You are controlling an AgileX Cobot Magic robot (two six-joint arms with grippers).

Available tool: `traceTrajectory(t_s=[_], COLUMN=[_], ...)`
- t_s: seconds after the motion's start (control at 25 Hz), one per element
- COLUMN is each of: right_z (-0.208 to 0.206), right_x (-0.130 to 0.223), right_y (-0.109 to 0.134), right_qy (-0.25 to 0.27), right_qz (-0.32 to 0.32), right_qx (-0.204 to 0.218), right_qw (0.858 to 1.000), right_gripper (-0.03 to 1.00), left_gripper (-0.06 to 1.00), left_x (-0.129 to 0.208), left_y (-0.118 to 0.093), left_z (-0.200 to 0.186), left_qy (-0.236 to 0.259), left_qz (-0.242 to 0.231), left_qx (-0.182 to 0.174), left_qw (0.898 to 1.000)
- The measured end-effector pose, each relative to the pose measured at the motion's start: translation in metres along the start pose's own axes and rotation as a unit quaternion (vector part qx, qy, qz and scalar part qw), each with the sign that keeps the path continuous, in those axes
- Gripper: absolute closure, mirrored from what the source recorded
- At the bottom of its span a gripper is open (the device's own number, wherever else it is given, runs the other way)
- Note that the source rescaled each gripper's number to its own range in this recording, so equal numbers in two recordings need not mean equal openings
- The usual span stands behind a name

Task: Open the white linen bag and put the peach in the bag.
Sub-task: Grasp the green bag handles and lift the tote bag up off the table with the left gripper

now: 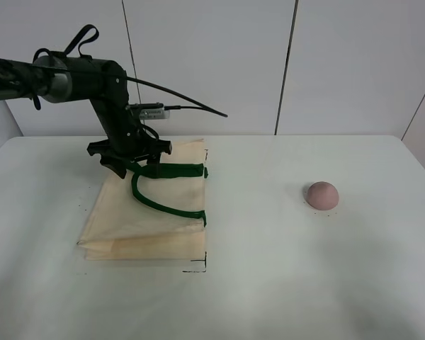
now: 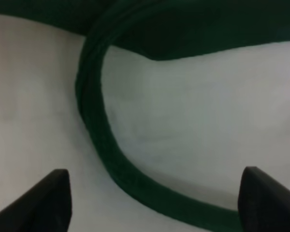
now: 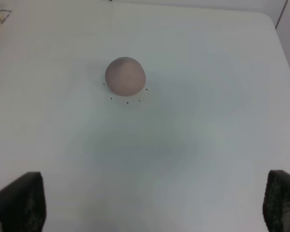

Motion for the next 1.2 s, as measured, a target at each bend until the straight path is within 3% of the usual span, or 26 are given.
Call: traceTrajectory(t_s=[0.6, 0.88, 1.04, 1.16, 1.2], right_z=[0.000, 0.000, 0.000, 0.000, 0.000], right_x=[0.000, 0.000, 0.000, 0.000, 0.000], right_y=[0.000, 0.000, 0.000, 0.000, 0.000], right_qy=[0.000, 0.000, 0.000, 0.000, 0.000], right_qz=[0.000, 0.000, 0.000, 0.000, 0.000], right_qx=[0.000, 0.000, 0.000, 0.000, 0.000], right_qw=[1.000, 1.000, 1.000, 1.000, 1.000], right_gripper=[-0.03, -0.03, -0.03, -0.03, -0.03], left_gripper=[-0.06, 0.07, 0.26, 0.58, 0.73], left_x=[-0.002, -0.003, -0.003, -0.004, -0.004], left_y=[0.009, 0.011, 0.012, 0.015, 0.016], left_z=[0.051, 0.058, 0.058, 0.057, 0.057], left_qy=[0.019, 0.015, 0.014, 0.010, 0.010], left_qz=[-0.003, 0.003, 0.002, -0.010, -0.014], left_qx=[-0.016, -0.024, -0.026, -0.035, -0.039], left_qw=[1.000, 1.000, 1.000, 0.999, 0.999])
Point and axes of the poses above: a point on each arm's last joint axis where the gripper is mounted, z pointing out along that axis toward the gripper, y along the wrist's bending axis when the last joint is at zero, x = y × z, the point moved 5 cm from there along z, pointing out along that axis toward the gripper, and after that the axes turned 6 degrees about -z, right-handed, at the moved point
